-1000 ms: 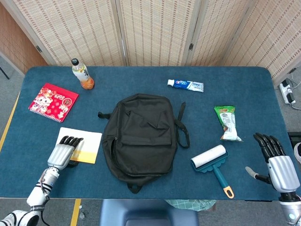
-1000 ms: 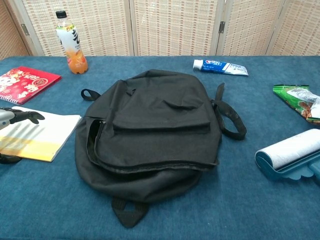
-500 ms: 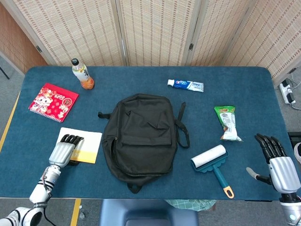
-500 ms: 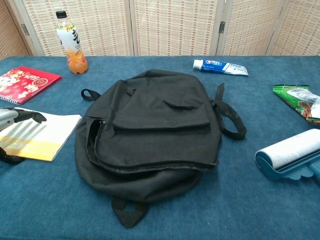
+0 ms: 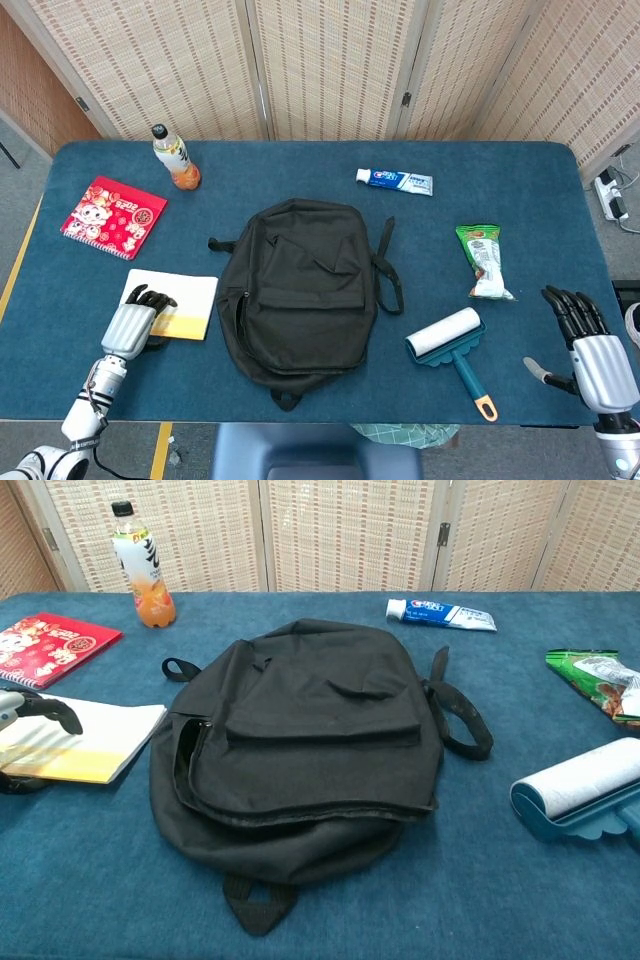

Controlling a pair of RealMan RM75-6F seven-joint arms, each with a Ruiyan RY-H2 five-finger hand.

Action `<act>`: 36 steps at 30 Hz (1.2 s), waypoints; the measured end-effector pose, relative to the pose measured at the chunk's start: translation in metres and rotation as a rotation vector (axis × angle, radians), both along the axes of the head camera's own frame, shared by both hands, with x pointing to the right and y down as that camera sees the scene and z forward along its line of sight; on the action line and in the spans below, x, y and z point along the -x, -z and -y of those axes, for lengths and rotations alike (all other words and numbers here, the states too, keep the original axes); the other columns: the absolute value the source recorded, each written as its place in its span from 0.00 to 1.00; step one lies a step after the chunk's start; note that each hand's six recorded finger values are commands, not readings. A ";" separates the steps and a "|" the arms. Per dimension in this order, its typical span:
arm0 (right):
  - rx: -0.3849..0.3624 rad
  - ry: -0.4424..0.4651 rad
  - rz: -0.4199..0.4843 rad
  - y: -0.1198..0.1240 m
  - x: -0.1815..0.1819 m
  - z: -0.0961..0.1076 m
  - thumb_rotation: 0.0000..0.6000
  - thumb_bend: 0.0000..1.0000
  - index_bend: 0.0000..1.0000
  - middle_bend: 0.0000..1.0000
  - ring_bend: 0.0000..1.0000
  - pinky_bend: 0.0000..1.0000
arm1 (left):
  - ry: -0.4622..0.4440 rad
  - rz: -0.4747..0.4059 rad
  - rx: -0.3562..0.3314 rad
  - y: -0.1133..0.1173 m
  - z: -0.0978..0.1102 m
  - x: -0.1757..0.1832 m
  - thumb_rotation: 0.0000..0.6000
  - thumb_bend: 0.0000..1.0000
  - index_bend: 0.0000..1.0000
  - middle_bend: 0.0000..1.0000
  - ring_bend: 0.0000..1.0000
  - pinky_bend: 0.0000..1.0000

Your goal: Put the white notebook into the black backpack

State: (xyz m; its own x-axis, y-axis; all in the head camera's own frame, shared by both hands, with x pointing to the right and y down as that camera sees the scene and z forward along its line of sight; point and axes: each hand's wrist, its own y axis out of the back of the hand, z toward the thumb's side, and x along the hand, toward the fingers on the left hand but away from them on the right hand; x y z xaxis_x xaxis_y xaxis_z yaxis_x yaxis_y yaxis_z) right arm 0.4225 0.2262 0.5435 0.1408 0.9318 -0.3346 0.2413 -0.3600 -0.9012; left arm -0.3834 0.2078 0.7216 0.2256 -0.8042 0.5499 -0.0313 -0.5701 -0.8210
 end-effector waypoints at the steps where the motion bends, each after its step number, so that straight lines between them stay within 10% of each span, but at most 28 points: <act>1: 0.000 0.000 0.000 0.000 0.000 0.000 1.00 0.20 0.03 0.12 0.10 0.07 | 0.000 -0.003 -0.003 0.001 0.000 -0.001 1.00 0.31 0.37 0.35 0.26 0.16; 36: 0.008 -0.020 -0.011 -0.002 -0.007 -0.001 1.00 0.20 0.03 0.12 0.11 0.07 | 0.278 -0.075 -0.323 0.005 0.040 0.014 1.00 0.41 0.43 0.42 0.35 0.23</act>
State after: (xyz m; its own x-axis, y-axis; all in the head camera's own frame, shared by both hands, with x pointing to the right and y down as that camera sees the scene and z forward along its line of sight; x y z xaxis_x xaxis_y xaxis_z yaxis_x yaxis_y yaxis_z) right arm 0.4291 0.2273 0.5451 0.1182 0.9316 -0.3436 0.2385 -0.3626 -0.9009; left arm -0.3976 0.1680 0.7167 0.0059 -0.9681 0.2504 -0.2138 -0.2458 -0.9454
